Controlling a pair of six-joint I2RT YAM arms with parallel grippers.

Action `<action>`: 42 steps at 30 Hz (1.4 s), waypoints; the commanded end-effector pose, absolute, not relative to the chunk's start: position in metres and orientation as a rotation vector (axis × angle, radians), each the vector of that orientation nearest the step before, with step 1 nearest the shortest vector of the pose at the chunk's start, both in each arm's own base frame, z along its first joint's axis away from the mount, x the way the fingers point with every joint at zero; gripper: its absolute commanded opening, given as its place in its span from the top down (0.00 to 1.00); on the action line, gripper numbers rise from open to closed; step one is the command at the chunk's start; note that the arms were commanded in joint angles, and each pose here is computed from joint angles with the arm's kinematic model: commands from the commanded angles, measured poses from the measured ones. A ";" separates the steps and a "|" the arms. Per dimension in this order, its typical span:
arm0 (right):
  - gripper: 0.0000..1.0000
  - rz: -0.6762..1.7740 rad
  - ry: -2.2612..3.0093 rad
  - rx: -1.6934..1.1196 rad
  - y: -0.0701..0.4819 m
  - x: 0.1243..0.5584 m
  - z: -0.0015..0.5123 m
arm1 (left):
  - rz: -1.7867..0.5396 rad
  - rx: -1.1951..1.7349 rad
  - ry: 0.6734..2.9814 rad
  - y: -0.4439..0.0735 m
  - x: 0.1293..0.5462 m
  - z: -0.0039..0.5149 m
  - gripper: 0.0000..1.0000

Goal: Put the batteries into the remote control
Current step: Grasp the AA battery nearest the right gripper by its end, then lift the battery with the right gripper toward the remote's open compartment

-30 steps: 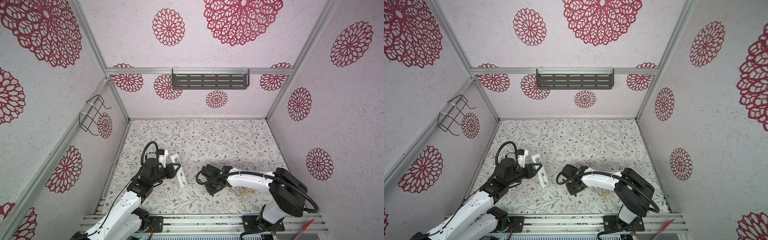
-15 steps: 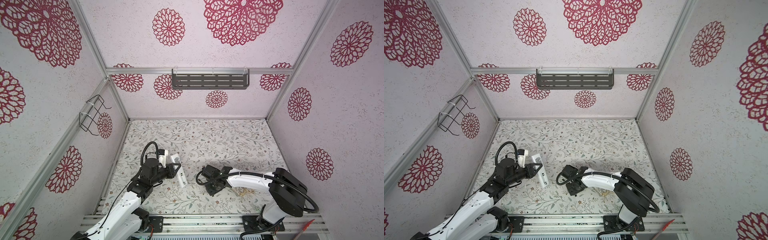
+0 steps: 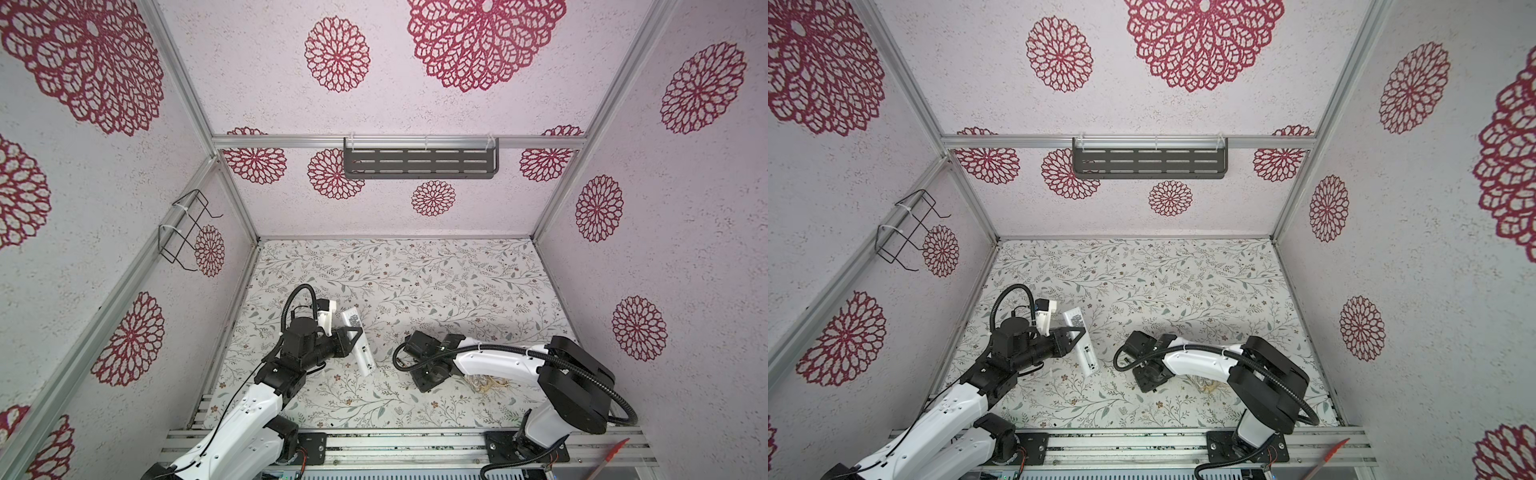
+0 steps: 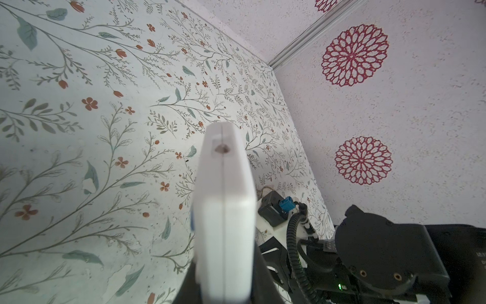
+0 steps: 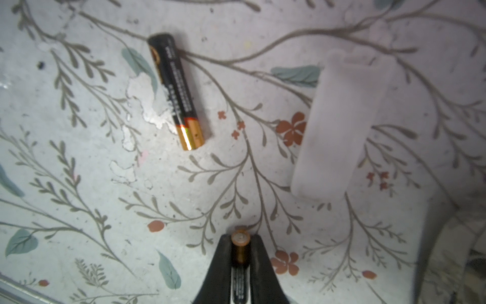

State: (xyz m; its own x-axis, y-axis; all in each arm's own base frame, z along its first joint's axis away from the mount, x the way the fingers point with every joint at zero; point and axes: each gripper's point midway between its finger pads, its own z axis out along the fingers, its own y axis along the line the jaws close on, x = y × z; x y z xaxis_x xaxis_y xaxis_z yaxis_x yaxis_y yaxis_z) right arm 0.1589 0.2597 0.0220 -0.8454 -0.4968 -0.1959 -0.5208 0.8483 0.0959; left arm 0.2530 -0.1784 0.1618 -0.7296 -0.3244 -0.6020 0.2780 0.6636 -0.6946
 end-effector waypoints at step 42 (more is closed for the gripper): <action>0.97 0.744 2.052 -0.701 0.288 0.186 0.193 | -1.184 -0.076 1.929 -0.185 0.269 0.204 1.00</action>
State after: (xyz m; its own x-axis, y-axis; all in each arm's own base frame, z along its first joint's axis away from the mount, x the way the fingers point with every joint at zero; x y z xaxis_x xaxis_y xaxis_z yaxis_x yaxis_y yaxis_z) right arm 0.1877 0.2798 0.1685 -0.5677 -0.2663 -0.7790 -0.6566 0.7173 0.2333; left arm 0.2638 -0.1839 0.1857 -0.6762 -0.4108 -0.6115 0.3155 0.5885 -0.7444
